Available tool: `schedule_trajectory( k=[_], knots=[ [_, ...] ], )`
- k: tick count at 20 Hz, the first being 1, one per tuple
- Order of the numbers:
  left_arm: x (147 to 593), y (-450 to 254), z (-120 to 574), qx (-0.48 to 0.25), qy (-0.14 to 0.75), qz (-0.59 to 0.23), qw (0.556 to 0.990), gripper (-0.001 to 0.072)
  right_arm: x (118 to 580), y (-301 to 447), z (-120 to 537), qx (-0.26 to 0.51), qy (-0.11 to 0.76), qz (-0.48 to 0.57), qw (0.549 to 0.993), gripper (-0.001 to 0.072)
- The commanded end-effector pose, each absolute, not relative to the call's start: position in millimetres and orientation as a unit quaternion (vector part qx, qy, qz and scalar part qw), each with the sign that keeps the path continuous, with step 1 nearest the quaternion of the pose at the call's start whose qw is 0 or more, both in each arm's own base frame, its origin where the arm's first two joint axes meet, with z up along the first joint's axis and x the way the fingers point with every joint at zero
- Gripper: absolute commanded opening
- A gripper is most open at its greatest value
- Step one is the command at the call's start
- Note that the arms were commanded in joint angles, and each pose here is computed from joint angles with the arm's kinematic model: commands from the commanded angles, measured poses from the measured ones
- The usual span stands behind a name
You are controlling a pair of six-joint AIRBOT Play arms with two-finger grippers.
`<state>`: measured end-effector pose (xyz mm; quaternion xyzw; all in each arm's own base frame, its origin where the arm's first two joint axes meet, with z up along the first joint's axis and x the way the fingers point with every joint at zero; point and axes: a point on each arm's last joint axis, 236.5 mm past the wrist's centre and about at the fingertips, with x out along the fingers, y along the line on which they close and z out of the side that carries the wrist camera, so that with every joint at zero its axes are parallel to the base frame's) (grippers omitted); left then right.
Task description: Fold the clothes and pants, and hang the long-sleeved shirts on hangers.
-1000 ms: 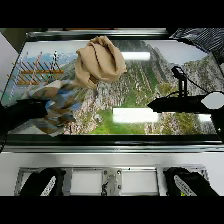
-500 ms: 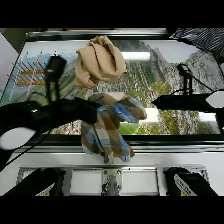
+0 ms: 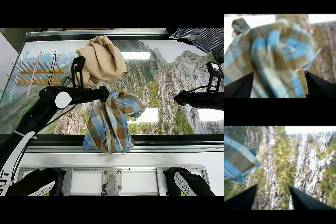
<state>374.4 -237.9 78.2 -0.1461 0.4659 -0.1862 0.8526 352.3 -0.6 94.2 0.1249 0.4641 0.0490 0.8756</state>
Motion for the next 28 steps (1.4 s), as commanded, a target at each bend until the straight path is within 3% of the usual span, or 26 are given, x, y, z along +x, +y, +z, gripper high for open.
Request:
schedule_trajectory(
  k=[1,7,12,15,16,17,18,19,20,21,22,23,25,26,28],
  knots=[
    [363.5,-176.7,22.3,-0.157,0.552,-0.117,0.811,0.0720,354.8,7.6,79.1,0.165,0.479,0.057,0.860,0.0694],
    [281.1,-135.1,-75.3,-0.172,0.664,-0.060,0.726,0.0720,367.5,36.8,-1.6,0.214,0.549,0.074,0.805,0.0688],
    [258.1,-175.2,-110.1,-0.250,0.701,-0.099,0.660,0.0720,413.4,72.6,-52.0,0.282,0.536,0.072,0.793,0.0688],
    [268.2,-190.0,-115.5,-0.247,0.708,-0.116,0.651,0.0720,423.6,85.7,-78.7,0.292,0.553,0.077,0.776,0.0681],
    [271.7,-193.0,-116.3,-0.244,0.708,-0.118,0.652,0.0627,424.6,92.2,-87.4,0.292,0.561,0.081,0.770,0.0681],
    [275.2,-195.3,-117.1,-0.242,0.708,-0.120,0.652,0.0426,425.5,98.1,-94.7,0.292,0.568,0.084,0.765,0.0680],
    [279.1,-194.9,-118.6,-0.239,0.708,-0.119,0.653,0.0308,426.6,104.7,-101.3,0.292,0.574,0.088,0.759,0.0680],
    [282.7,-195.0,-119.7,-0.236,0.709,-0.119,0.654,0.0223,428.4,111.6,-106.4,0.292,0.579,0.093,0.755,0.0645],
    [286.8,-194.2,-119.7,-0.238,0.708,-0.118,0.654,0.0143,430.2,117.2,-110.0,0.288,0.583,0.097,0.754,0.0526],
    [291.0,-192.8,-118.5,-0.240,0.707,-0.117,0.655,0.0020,433.7,121.3,-110.1,0.284,0.582,0.101,0.755,0.0370],
    [298.6,-190.6,-114.4,-0.244,0.700,-0.117,0.661,0.0013,439.2,123.7,-105.4,0.275,0.576,0.111,0.762,0.0099],
    [310.0,-186.5,-106.1,-0.249,0.689,-0.118,0.670,0.0013,447.9,123.7,-94.8,0.267,0.564,0.119,0.772,0.0016],
    [354.7,-165.6,-59.4,-0.260,0.636,-0.122,0.716,0.0012,471.2,117.6,-52.4,0.230,0.533,0.139,0.802,0.0016],
    [394.3,-143.2,11.3,-0.255,0.564,-0.132,0.774,0.0011,491.9,108.7,6.9,0.167,0.496,0.159,0.837,0.0015],
    [416.7,-122.0,103.2,-0.230,0.477,-0.145,0.836,0.0012,505.0,101.2,90.2,0.102,0.442,0.175,0.874,0.0016]
  ],
)
